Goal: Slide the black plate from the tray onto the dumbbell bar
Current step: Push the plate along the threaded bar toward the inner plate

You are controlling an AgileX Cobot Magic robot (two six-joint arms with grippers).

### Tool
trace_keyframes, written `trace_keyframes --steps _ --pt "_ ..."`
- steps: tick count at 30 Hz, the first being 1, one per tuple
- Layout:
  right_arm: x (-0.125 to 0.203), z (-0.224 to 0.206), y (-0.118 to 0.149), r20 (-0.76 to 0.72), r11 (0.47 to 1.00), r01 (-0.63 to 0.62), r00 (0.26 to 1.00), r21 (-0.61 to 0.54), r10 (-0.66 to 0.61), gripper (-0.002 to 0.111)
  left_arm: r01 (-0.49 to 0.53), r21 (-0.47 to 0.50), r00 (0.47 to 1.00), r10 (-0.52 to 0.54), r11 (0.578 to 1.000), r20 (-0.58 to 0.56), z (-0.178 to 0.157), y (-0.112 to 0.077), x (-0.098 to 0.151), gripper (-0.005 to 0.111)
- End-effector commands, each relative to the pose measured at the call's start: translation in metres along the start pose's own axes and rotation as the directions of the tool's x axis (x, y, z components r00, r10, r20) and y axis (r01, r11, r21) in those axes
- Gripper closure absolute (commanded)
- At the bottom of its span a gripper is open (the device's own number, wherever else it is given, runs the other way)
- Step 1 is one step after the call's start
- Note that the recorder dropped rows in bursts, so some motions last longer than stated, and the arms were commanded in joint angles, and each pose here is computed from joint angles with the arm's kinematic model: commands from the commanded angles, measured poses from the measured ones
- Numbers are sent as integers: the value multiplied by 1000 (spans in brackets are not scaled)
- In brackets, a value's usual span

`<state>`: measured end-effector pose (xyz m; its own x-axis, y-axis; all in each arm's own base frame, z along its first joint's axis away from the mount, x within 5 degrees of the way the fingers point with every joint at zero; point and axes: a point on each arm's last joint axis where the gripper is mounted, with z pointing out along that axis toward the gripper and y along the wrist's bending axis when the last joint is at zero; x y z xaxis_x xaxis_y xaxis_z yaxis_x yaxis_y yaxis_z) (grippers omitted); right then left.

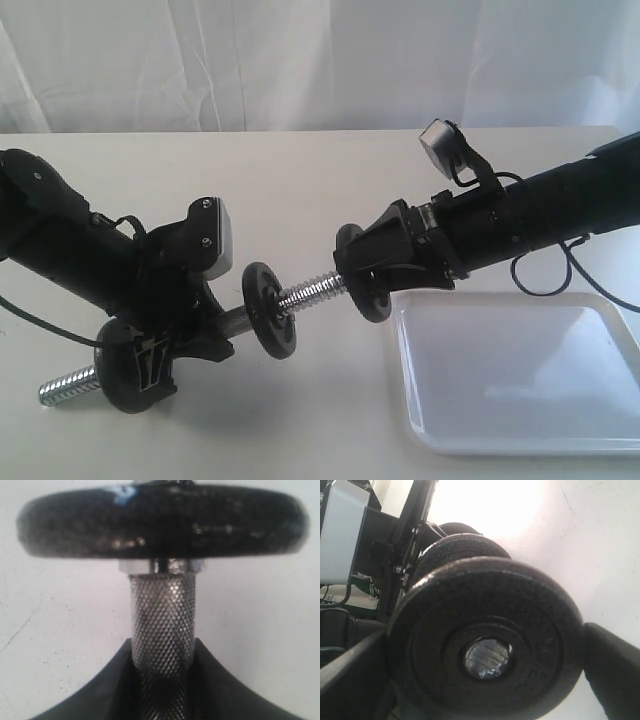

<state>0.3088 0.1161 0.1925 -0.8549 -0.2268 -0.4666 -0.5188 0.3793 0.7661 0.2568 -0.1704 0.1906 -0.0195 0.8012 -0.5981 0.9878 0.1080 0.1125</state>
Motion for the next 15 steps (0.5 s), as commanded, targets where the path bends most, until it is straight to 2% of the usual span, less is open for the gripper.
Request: trace_keyframes --steps 1,15 --pt "-4 -2 6 37 999 -1 999 -47 3 108 67 -14 989 -65 998 132 -17 0 -22 107" --pt "-1 0 5 55 998 -26 998 -59 30 108 67 -12 989 -65 998 132 -17 0 -23 107"
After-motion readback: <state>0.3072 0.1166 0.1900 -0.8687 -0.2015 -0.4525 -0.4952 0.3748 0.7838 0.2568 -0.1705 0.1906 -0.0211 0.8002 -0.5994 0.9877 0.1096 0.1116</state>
